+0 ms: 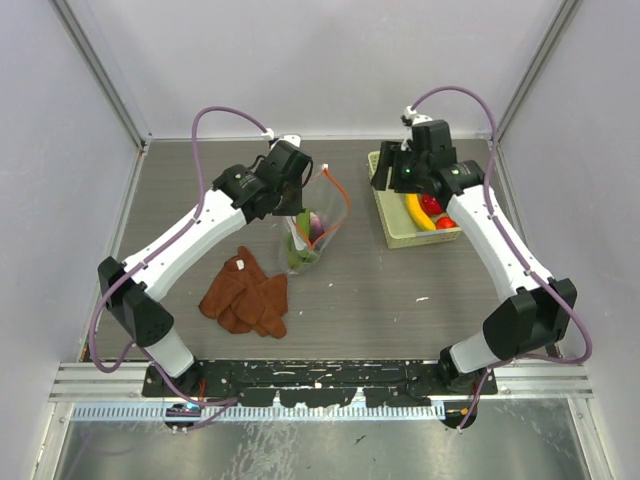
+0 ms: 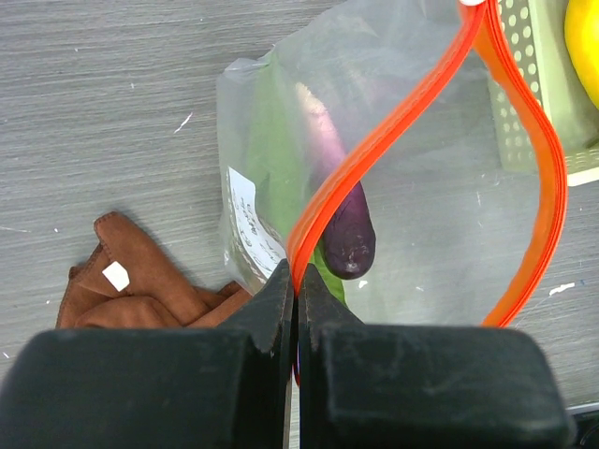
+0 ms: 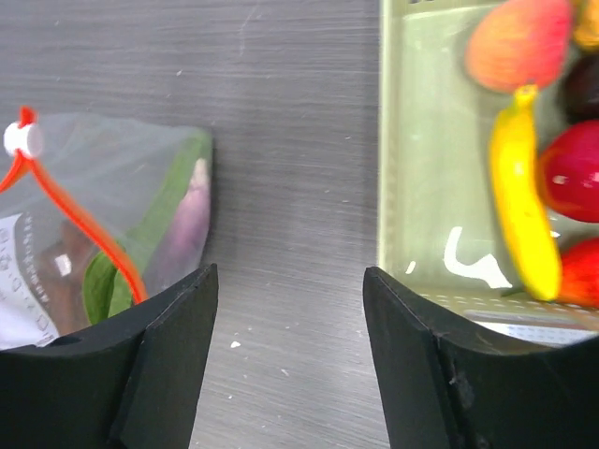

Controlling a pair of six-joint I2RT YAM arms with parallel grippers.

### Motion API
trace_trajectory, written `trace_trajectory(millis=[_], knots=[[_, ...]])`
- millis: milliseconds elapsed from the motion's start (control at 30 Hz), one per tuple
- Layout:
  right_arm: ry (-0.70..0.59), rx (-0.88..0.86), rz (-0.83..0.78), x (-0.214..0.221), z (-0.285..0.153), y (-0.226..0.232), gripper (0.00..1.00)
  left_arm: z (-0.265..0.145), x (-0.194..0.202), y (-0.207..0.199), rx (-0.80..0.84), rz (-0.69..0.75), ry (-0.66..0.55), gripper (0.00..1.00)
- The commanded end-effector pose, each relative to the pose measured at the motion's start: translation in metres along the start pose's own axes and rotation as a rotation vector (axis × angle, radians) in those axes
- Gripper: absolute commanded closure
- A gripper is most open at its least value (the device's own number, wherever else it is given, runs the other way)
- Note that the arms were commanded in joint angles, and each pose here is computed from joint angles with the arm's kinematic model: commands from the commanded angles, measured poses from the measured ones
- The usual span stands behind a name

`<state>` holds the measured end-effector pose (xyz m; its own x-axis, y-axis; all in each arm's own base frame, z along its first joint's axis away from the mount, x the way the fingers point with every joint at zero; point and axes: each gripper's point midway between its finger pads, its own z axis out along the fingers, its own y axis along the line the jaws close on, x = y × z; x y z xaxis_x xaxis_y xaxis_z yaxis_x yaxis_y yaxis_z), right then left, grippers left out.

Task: Place the food in the zip-top bag and seal the zipper
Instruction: Pick up the fake fruit from the bin.

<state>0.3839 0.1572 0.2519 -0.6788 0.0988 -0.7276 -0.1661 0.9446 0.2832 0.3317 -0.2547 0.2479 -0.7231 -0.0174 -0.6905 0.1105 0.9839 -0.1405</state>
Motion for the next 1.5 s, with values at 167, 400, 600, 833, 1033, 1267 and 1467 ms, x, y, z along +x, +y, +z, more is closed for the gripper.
trace_trajectory(millis=[167,400,600,833,1033,1267,1467], knots=[[-0.012,0.191,-0.017,0.008,0.014,-0.079,0.27,-0.010,-0.024,-0.008,0.032,-0.031,-0.063,1.00],[0.037,0.325,0.041,0.034,0.044,-0.135,0.20,-0.012,-0.024,-0.009,0.040,-0.031,-0.064,1.00],[0.078,0.360,0.066,0.055,0.072,-0.155,0.15,-0.009,-0.022,-0.010,0.044,-0.028,-0.055,1.00],[0.114,0.413,0.068,0.072,0.093,-0.180,0.15,-0.009,-0.021,-0.010,0.045,-0.025,-0.049,1.00],[0.191,0.365,0.094,0.097,0.115,-0.180,0.19,-0.008,-0.019,-0.010,0.042,-0.022,-0.044,1.00],[0.235,0.322,0.111,0.114,0.130,-0.178,0.26,-0.008,-0.018,-0.009,0.038,-0.019,-0.040,1.00],[0.248,0.332,0.114,0.122,0.132,-0.181,0.33,-0.008,-0.017,-0.008,0.035,-0.019,-0.036,1.00]])
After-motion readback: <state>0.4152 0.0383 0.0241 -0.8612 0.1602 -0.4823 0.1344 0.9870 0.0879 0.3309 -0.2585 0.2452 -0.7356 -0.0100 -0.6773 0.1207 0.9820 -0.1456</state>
